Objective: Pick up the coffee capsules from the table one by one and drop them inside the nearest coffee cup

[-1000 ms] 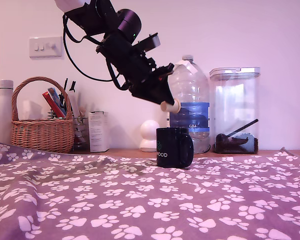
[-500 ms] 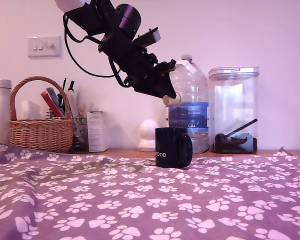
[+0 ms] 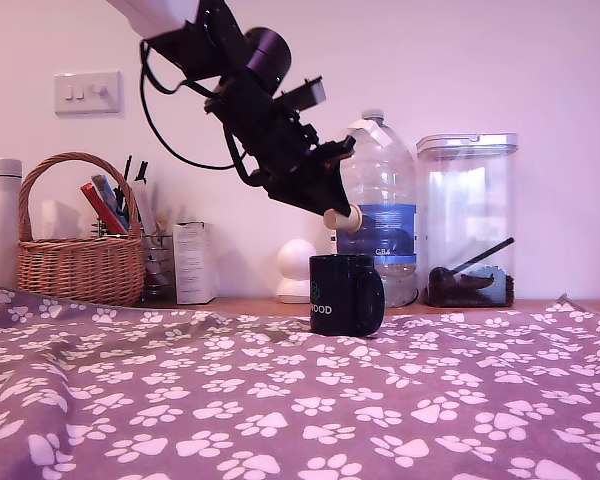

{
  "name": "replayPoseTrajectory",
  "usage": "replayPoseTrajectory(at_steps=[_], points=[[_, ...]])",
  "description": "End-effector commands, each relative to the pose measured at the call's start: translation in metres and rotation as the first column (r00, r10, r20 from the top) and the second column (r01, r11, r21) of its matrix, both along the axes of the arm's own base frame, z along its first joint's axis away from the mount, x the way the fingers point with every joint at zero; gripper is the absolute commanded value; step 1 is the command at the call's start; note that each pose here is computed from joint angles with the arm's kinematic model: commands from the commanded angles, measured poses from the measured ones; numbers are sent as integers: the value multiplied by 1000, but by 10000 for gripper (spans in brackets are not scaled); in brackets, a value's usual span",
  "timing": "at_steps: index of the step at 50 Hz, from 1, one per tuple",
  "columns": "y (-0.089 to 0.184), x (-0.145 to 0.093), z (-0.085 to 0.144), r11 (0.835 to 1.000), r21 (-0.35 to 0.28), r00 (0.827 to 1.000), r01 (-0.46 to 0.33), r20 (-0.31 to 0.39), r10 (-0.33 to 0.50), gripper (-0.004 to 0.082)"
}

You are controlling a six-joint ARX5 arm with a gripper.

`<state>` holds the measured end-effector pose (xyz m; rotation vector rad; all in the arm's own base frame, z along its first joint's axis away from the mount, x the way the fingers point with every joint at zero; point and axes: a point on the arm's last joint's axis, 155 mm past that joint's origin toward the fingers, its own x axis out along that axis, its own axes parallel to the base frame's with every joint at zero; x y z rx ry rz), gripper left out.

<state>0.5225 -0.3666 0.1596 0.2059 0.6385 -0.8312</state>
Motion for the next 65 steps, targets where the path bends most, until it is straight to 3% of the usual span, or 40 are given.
replayPoseTrajectory(at_steps=[1, 15, 33, 41, 50, 65], points=[[0, 2, -25, 1000, 20, 999, -5, -40, 6, 133], [8, 1, -42, 998, 53, 996, -18, -84, 22, 133], [9, 1, -44, 998, 55, 996, -17, -85, 22, 139], [9, 1, -44, 998, 59, 997, -11, -81, 16, 254], [9, 1, -44, 998, 63, 997, -4, -73, 9, 469], [8, 2, -42, 998, 58, 998, -4, -66, 8, 467]])
